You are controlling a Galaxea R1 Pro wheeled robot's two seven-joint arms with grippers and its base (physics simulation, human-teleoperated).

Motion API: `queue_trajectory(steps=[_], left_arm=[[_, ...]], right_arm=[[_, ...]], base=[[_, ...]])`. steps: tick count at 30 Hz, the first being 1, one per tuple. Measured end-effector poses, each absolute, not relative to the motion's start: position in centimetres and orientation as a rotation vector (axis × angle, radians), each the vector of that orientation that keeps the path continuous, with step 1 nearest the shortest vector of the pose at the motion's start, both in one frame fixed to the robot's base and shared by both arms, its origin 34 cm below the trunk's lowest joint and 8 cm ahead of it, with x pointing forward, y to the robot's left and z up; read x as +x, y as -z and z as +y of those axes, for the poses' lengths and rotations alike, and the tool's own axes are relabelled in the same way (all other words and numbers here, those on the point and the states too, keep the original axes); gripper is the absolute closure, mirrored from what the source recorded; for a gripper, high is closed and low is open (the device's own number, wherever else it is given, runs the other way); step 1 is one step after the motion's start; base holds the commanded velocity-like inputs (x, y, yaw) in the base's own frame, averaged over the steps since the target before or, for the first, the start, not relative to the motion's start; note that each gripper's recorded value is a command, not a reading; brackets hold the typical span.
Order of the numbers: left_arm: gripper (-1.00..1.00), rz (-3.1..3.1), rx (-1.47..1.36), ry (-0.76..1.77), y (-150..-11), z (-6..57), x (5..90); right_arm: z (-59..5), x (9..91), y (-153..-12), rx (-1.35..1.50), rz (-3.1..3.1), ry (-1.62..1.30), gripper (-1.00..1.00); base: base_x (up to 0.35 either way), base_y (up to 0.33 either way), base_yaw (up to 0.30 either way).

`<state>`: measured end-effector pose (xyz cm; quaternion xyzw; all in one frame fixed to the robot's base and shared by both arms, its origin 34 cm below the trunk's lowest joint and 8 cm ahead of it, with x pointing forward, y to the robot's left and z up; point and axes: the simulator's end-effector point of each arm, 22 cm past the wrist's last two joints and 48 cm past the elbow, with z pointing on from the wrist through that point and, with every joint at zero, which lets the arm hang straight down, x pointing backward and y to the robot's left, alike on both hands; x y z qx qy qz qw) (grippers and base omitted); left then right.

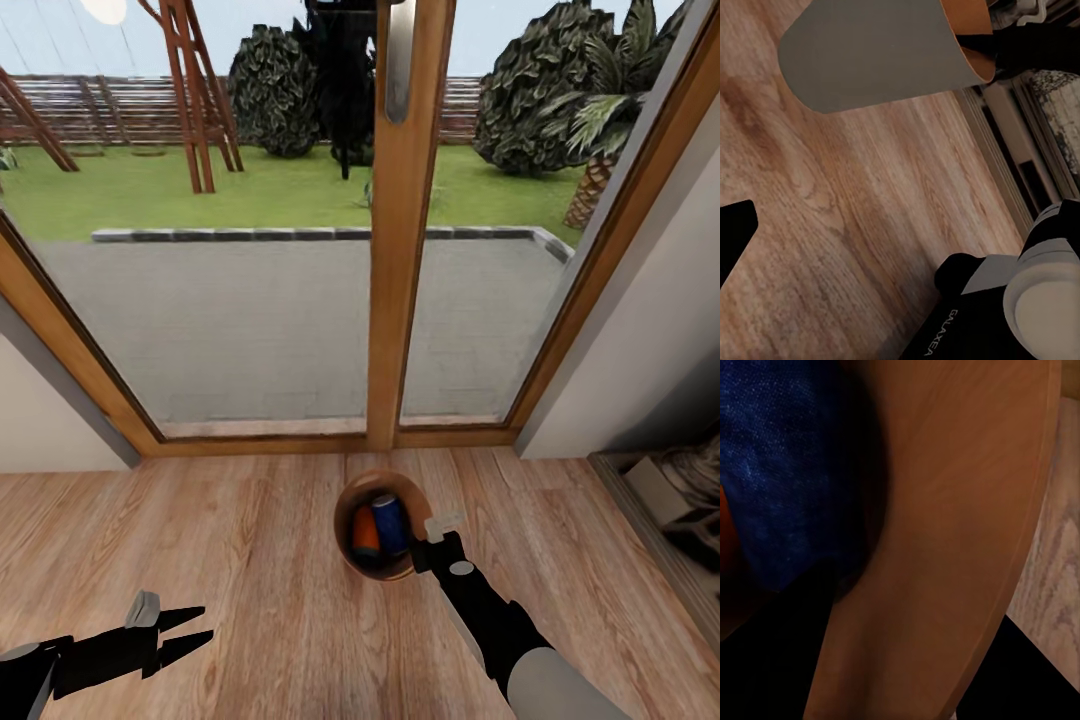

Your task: Put the three can of soda from the living room inside the tash can in the kitchen.

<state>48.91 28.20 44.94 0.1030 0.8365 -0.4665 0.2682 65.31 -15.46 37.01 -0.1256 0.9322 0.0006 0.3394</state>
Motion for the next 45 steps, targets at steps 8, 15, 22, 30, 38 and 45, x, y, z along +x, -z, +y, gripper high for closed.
queue_trajectory(steps=[8,15,22,30,38,45], left_arm=[[-1.0,2.257,0.278,1.259,-44.9,28.2,48.9],[-1.0,2.257,0.278,1.259,-43.9,28.2,48.7],[-1.0,2.256,0.278,1.258,-43.9,28.2,48.7],[-1.0,2.257,0.277,1.259,-43.0,28.2,48.5],[-1.0,2.257,0.278,1.259,-42.3,28.2,48.3],[-1.0,2.256,0.279,1.258,-41.9,28.2,48.3]], right_arm=[[-15.5,65.3,-37.0,-0.326,2.427,-0.002,1.0],[-15.5,65.0,-35.9,-0.328,2.427,-0.001,1.0],[-15.5,65.1,-35.9,-0.328,2.427,-0.002,1.0],[-15.4,64.9,-35.1,-0.328,2.426,-0.002,1.0],[-15.5,64.7,-34.4,-0.327,2.427,-0.002,1.0],[-15.5,64.6,-34.0,-0.327,2.426,-0.002,1.0]], base=[[0.0,0.0,0.0],[0.0,0.0,0.0],[0.0,0.0,0.0],[0.0,0.0,0.0],[0.0,0.0,0.0],[0.0,0.0,0.0]])
